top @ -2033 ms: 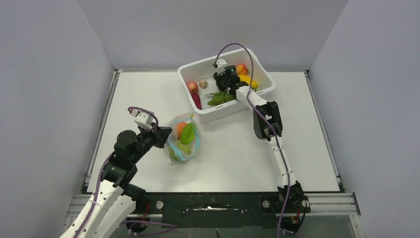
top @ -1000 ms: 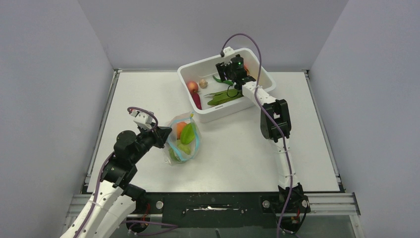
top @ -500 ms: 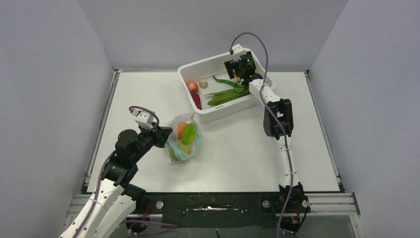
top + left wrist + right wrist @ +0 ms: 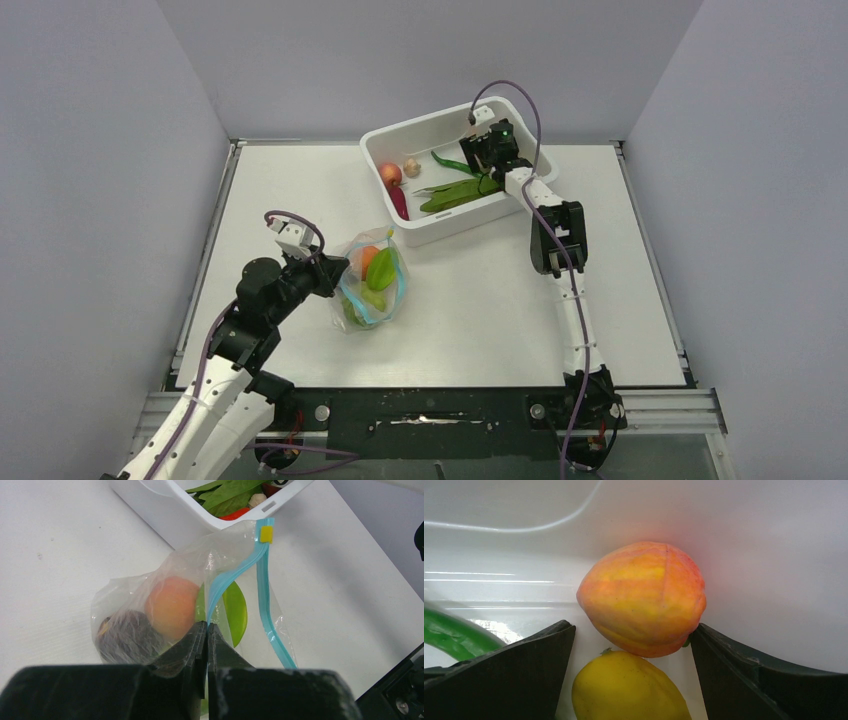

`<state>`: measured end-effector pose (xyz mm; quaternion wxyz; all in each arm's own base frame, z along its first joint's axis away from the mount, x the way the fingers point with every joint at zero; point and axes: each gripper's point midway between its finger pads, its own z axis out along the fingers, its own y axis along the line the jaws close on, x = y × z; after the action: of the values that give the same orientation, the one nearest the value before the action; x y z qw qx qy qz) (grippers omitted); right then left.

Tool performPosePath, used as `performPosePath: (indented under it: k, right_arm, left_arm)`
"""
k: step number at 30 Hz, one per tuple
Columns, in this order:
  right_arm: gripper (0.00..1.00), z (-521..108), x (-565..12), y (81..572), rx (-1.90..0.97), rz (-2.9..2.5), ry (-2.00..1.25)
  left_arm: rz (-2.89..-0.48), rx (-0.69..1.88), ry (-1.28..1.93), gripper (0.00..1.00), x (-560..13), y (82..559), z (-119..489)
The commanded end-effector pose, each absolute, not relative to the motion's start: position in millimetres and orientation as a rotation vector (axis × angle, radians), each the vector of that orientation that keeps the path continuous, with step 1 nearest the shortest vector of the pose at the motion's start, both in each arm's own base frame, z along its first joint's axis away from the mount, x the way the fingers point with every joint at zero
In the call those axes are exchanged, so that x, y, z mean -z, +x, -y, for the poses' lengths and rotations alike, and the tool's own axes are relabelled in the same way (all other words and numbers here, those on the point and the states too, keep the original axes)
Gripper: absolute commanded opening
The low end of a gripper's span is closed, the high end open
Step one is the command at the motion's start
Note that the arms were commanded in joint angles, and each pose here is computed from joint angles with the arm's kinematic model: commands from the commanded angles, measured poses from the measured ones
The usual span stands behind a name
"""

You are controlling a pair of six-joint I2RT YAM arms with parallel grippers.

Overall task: Place the food in the zip-top bag and seal the zipper
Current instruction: Pick up the fake fruit from the bin.

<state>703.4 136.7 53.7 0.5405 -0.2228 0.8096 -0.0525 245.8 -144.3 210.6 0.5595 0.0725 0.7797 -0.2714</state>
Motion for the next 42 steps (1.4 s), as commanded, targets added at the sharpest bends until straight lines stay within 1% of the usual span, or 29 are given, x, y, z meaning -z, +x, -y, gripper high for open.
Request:
performPosePath:
  k: [1,5,13,23,31,36,42]
  right_arm:
    - [0.72,-142.8,-94.9,717.8,0.102,-1.804,-0.515]
    - [0.62,-142.2,-99.2,716.2,0.102,-1.794,-0.505]
    - [0.5,-150.6,-120.9,703.8,0.067,-1.772,-0.489]
    - [0.4,-179.3,-155.6,683.8,0.021,-1.723,-0.533]
    - [0.35,-187.6,-188.6,668.4,-0.035,-1.696,-0.514]
    - [0.33,-186.1,-197.5,656.5,-0.04,-1.703,-0.517]
    - [0.32,-190.3,-218.6,640.8,-0.074,-1.693,-0.508]
  left_arm:
    - [-1.791,0.637,0.167,0.0,-222.2,251.8,143.9]
    - [-1.79,0.636,0.166,0.0,-223.0,251.9,143.7]
    - [-1.786,0.638,0.164,0.0,-224.1,251.8,143.7]
    - [-1.764,0.636,0.159,0.0,-229.2,248.9,141.3]
    - [-1.755,0.634,0.166,0.0,-231.3,248.3,140.9]
    - [-1.747,0.636,0.167,0.0,-233.8,247.0,140.6]
    - [-1.729,0.638,0.166,0.0,-237.3,245.6,139.8]
